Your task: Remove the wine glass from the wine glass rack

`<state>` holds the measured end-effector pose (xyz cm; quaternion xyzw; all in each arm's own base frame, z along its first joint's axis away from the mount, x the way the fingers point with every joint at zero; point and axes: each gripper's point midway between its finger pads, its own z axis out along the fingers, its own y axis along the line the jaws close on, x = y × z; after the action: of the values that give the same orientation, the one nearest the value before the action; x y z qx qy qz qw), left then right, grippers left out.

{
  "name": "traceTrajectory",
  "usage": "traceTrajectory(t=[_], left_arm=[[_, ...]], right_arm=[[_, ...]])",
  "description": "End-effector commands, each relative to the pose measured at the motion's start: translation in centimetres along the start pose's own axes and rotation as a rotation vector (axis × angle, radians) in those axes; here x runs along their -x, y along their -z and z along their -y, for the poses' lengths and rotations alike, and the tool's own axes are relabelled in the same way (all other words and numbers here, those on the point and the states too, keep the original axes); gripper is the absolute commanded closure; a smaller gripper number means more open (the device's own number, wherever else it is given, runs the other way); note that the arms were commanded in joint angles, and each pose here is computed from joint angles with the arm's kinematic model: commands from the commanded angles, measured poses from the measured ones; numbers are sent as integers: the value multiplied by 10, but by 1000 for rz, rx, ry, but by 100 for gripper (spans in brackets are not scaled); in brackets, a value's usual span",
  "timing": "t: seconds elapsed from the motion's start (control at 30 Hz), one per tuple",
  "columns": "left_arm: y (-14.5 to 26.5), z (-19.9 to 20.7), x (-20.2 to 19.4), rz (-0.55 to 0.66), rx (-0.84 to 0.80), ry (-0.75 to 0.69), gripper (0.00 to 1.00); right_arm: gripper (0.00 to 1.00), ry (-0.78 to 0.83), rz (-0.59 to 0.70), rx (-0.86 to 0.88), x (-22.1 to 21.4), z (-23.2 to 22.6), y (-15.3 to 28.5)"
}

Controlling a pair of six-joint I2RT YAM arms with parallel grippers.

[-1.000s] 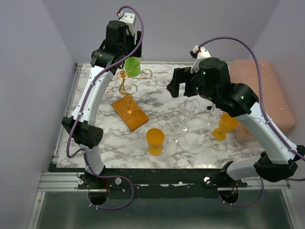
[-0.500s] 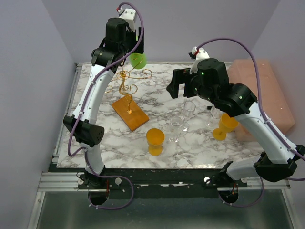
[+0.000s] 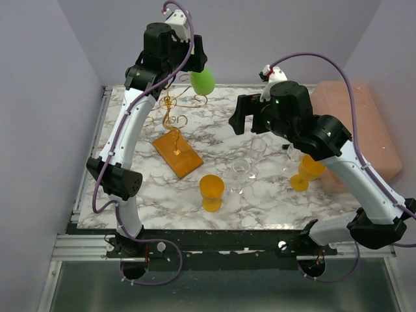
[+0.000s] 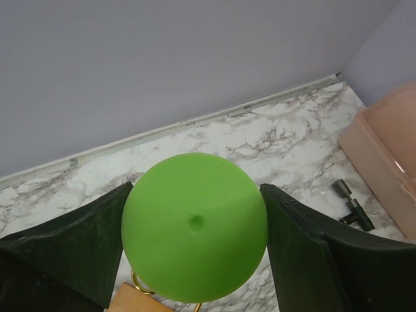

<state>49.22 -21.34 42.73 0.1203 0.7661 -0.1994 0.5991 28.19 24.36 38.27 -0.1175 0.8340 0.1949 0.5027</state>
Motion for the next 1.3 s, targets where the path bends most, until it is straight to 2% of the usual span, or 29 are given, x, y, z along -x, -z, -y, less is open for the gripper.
traceTrajectory(t=[0.0,0.3,0.67,1.27], left_arm=[[5,24,22,64,-121,44,23],[20,46,34,88,-228,67,23],[43,72,35,77,-360,147,24],[112,101,50,124,-474,236,26]], right_arm=[[0,-30,45,-35,9,10,10],[0,-56,78,-31,12,12,17],[0,-112,175,46,44,-7,19],[0,-266,257,134,55,-14,19]])
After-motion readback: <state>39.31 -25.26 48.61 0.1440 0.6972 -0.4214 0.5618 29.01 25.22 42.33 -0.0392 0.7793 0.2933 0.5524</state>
